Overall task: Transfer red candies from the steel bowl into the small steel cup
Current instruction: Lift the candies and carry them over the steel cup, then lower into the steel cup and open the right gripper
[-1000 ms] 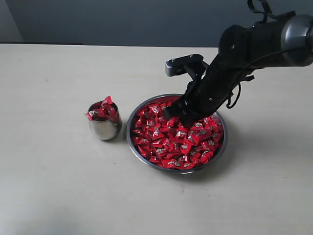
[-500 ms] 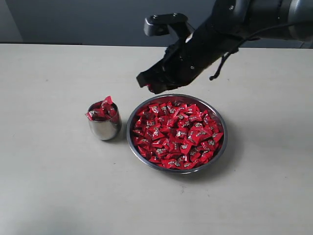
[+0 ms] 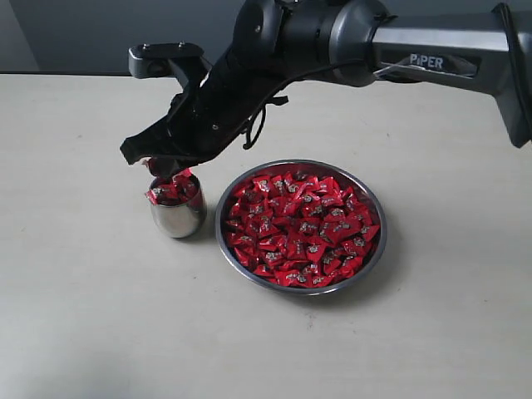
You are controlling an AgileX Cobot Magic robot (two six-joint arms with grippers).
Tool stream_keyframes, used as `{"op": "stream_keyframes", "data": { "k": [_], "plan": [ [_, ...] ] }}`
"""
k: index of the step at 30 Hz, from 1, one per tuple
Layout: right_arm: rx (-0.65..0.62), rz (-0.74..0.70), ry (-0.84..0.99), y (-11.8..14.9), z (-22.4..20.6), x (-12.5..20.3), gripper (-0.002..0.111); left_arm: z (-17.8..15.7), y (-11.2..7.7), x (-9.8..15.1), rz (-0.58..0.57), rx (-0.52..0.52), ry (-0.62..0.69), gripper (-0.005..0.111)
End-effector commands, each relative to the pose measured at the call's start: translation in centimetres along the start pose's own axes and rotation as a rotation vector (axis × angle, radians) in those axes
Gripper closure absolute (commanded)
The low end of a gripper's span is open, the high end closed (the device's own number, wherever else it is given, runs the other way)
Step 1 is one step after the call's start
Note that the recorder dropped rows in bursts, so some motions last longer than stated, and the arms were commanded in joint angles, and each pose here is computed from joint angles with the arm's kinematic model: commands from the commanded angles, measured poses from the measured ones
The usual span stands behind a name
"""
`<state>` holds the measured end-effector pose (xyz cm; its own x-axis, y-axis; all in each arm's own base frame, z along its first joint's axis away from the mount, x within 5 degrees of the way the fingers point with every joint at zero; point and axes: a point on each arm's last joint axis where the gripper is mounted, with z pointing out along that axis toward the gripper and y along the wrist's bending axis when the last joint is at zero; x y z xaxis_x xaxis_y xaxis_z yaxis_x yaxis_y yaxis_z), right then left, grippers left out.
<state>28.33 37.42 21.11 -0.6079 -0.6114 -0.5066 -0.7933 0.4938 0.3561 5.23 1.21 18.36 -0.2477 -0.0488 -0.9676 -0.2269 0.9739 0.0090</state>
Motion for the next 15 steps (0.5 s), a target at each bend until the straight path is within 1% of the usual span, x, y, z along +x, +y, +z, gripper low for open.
{"op": "stream_keyframes", "data": {
  "k": [1, 15],
  "plan": [
    [-0.005, 0.008, 0.015, -0.01, 0.17, 0.10, 0.109, 0.01, -0.05, 0.06, 0.000, 0.009, -0.008, 0.106],
    [0.026, -0.010, 0.065, -0.56, 0.79, 0.68, 0.109, 0.01, -0.05, 0.06, 0.000, 0.009, -0.008, 0.106]
  ]
}}
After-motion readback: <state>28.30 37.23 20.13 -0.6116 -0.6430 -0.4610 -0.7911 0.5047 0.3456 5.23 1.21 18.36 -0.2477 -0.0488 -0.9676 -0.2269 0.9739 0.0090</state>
